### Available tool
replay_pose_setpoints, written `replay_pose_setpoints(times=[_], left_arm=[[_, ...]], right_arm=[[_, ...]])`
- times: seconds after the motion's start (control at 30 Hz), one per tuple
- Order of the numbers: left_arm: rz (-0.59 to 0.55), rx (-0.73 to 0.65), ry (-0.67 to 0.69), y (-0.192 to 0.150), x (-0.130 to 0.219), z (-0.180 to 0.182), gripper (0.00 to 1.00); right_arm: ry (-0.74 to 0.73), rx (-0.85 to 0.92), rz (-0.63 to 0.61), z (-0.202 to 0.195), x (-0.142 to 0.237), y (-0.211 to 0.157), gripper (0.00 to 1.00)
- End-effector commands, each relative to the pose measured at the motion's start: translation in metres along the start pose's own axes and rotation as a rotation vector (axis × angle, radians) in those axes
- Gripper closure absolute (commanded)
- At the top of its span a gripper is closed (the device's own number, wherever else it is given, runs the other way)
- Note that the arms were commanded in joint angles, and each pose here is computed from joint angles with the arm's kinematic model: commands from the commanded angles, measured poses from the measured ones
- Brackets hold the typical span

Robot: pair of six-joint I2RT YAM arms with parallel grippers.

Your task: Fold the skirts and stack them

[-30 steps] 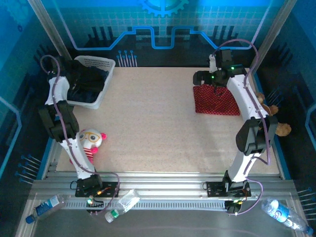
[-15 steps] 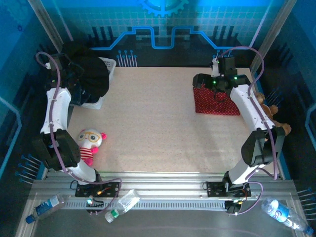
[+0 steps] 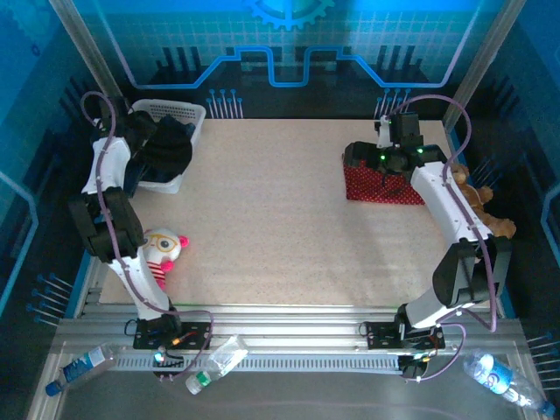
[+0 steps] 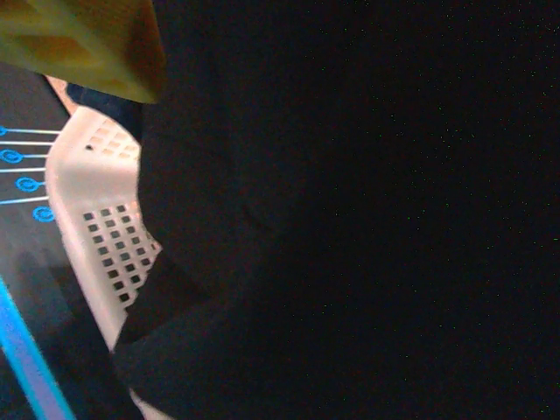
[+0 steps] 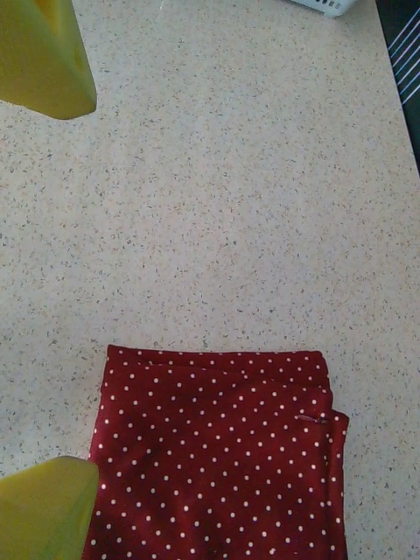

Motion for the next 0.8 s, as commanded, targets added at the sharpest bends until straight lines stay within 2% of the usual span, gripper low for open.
replay_pose_setpoints(times=[0.0, 0.03, 0.07, 0.1, 0.13, 0.17, 0.2, 0.23, 0.27, 0.3, 0.33, 0.37, 0.47, 0.77], left_arm=[[0.003, -0.011, 0.008, 0.006, 0.004, -0.005, 0.58], [0.006, -0.006, 0.024, 0.006, 0.002, -0.002, 0.71], [0.006, -0.007, 0.033, 0.006, 0.002, -0.001, 0.79], [0.008, -0.009, 0.038, 0.006, 0.002, -0.001, 0.86], [0.006, -0.014, 0.038, 0.007, 0.005, -0.002, 0.88], [-0.001, -0.02, 0.036, 0.008, 0.009, -0.003, 0.88], [-0.014, -0.032, 0.035, 0.01, 0.014, -0.005, 0.82], [-0.03, -0.048, 0.037, 0.013, 0.02, -0.006, 0.66], [-0.043, -0.058, 0.04, 0.015, 0.025, -0.007, 0.57], [-0.05, -0.074, 0.033, 0.016, 0.031, -0.009, 0.67], [-0.054, -0.092, 0.026, 0.016, 0.035, -0.011, 0.93], [-0.059, -0.098, 0.023, 0.017, 0.041, -0.013, 1.0], [-0.08, -0.135, -0.028, 0.013, 0.064, -0.027, 1.0], [-0.193, -0.302, -0.277, -0.002, 0.159, -0.099, 1.0]], right_arm=[[0.019, -0.024, -0.036, 0.0, 0.007, 0.008, 0.0], [0.019, -0.026, -0.036, 0.0, 0.007, 0.009, 0.0], [0.018, -0.027, -0.037, 0.001, 0.008, 0.011, 0.0], [0.018, -0.029, -0.038, 0.001, 0.008, 0.013, 0.0], [0.019, -0.029, -0.043, 0.002, 0.009, 0.015, 0.0], [0.02, -0.031, -0.047, 0.002, 0.009, 0.018, 0.0], [0.024, -0.032, -0.052, 0.003, 0.01, 0.019, 0.0], [0.028, -0.035, -0.054, 0.004, 0.01, 0.021, 0.0], [0.03, -0.037, -0.056, 0.004, 0.01, 0.022, 0.0], [0.032, -0.042, -0.056, 0.005, 0.01, 0.023, 0.0], [0.031, -0.046, -0.057, 0.005, 0.009, 0.023, 0.0], [0.032, -0.05, -0.058, 0.005, 0.009, 0.024, 0.0], [0.037, -0.061, -0.054, 0.005, 0.006, 0.026, 0.0], [0.081, -0.118, -0.107, 0.014, 0.005, 0.042, 0.0]])
Point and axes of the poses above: each hand's point on the last joint's axis, 136 mm out from that joint toward the fingers, its own x axis back along the fingers, its own z axis along the line the jaws close on, y = z × x, the point moved 4 cm from there along x, back along the fingers, and after that the axes turned 5 degrees about x, right-handed, at the moved point
